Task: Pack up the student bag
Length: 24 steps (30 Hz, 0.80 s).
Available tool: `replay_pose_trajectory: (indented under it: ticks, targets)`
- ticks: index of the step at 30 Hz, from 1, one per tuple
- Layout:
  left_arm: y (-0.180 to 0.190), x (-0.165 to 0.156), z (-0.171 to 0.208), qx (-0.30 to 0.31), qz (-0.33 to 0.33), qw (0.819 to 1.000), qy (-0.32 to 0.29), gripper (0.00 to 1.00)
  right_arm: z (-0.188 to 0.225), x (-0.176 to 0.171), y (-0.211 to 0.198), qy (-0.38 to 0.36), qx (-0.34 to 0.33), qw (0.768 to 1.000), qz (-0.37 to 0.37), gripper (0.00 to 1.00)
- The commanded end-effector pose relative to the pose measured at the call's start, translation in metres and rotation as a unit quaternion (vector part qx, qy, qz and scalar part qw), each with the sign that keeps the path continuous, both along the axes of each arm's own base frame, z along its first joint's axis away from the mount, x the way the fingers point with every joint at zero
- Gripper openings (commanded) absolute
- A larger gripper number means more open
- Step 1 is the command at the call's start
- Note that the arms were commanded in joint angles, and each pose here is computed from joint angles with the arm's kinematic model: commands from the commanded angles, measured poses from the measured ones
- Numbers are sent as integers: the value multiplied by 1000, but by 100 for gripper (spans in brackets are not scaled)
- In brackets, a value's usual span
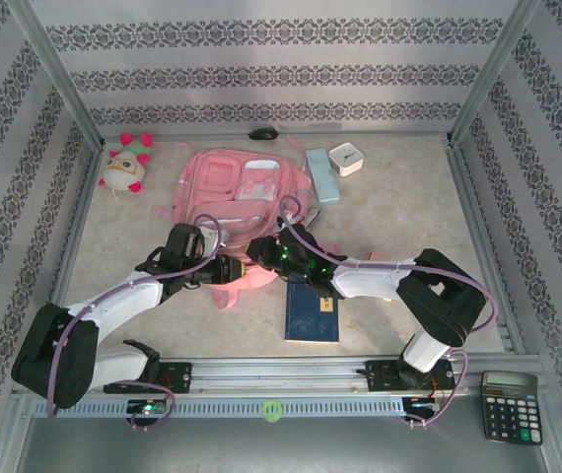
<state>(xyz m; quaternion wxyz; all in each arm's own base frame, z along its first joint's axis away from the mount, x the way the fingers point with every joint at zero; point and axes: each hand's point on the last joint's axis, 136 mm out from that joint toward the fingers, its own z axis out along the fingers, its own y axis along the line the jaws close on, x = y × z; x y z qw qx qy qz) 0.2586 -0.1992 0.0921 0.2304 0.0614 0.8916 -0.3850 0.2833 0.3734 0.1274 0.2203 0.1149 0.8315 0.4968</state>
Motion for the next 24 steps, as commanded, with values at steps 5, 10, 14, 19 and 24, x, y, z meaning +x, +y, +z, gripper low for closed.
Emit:
replay_pose_trajectory:
  ticks: [5, 10, 14, 19, 24]
  targets:
    - [-3, 3, 0, -23, 0, 1000, -10, 1, 4, 7, -1, -13, 11, 1000, -22, 0]
    - [0, -4, 9, -14, -1, 1000, -3, 0, -4, 12, -10, -12, -8, 999, -36, 0]
    - [23, -1, 15, 45, 39, 998, 2, 0, -20, 9, -37, -6, -34, 998, -52, 0]
    - [50, 2, 20, 69, 89, 994, 17, 0, -33, 2, -69, -19, -88, 995, -50, 0]
    - [61, 0, 11, 115, 82, 990, 26, 0, -19, 0, -71, -51, -90, 994, -20, 0]
